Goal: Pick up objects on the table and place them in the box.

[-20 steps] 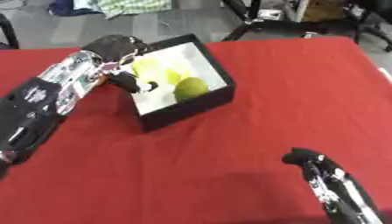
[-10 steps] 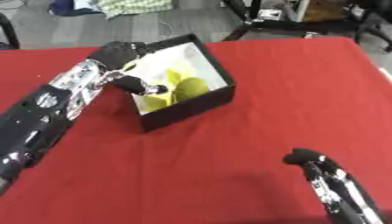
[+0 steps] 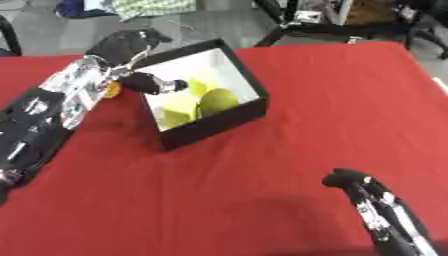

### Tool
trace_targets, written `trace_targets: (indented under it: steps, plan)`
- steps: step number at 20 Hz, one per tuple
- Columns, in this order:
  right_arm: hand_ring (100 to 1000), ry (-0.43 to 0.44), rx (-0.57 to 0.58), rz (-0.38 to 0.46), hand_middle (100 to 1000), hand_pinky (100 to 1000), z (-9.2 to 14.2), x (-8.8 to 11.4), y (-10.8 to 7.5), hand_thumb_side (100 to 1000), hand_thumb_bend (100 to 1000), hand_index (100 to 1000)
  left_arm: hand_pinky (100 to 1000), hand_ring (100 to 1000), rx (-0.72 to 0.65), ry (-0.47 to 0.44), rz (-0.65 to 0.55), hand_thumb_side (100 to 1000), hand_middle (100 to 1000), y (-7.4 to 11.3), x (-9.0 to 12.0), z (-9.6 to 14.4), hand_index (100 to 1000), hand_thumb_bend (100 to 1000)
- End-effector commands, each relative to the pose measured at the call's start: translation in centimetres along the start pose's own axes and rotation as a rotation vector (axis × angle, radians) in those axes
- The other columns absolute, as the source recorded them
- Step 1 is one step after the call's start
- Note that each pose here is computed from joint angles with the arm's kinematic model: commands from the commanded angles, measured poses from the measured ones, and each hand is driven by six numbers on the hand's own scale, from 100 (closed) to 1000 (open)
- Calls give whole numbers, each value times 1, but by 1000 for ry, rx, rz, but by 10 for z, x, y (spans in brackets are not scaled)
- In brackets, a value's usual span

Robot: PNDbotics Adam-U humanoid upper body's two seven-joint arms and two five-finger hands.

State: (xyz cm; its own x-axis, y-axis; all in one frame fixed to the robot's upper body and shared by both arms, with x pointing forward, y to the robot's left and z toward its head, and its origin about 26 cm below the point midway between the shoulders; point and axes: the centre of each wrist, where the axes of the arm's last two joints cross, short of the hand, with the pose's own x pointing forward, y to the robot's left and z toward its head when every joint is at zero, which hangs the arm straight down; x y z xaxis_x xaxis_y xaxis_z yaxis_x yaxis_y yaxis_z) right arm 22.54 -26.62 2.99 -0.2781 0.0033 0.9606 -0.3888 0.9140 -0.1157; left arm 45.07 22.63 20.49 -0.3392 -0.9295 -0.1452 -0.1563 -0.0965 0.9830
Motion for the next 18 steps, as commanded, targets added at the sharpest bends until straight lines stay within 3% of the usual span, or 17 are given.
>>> trace_targets:
  steps: [1, 5, 8, 13, 18]
  plan:
    - [802, -5, -4, 21, 709, 1000, -1, 4, -3, 638, 100, 805, 803, 733, 24, 88, -29, 861, 825, 33, -33, 9, 956, 569]
    - [802, -1, -10, 21, 708, 1000, 0, 3, -3, 667, 100, 805, 801, 746, -131, 213, -58, 812, 824, 21, -66, 13, 945, 580]
    - [802, 1, -11, 21, 708, 1000, 0, 3, -2, 657, 100, 805, 799, 747, -237, 294, -81, 788, 821, -5, -80, 12, 942, 570]
    - [802, 1, -13, 17, 708, 1000, 0, 3, -2, 684, 100, 805, 788, 726, -318, 395, -76, 762, 797, -46, -88, 10, 929, 551]
    - [802, -6, -10, 11, 708, 1000, -2, 3, 0, 675, 100, 805, 780, 703, -308, 451, -60, 727, 782, -73, -89, 12, 931, 522]
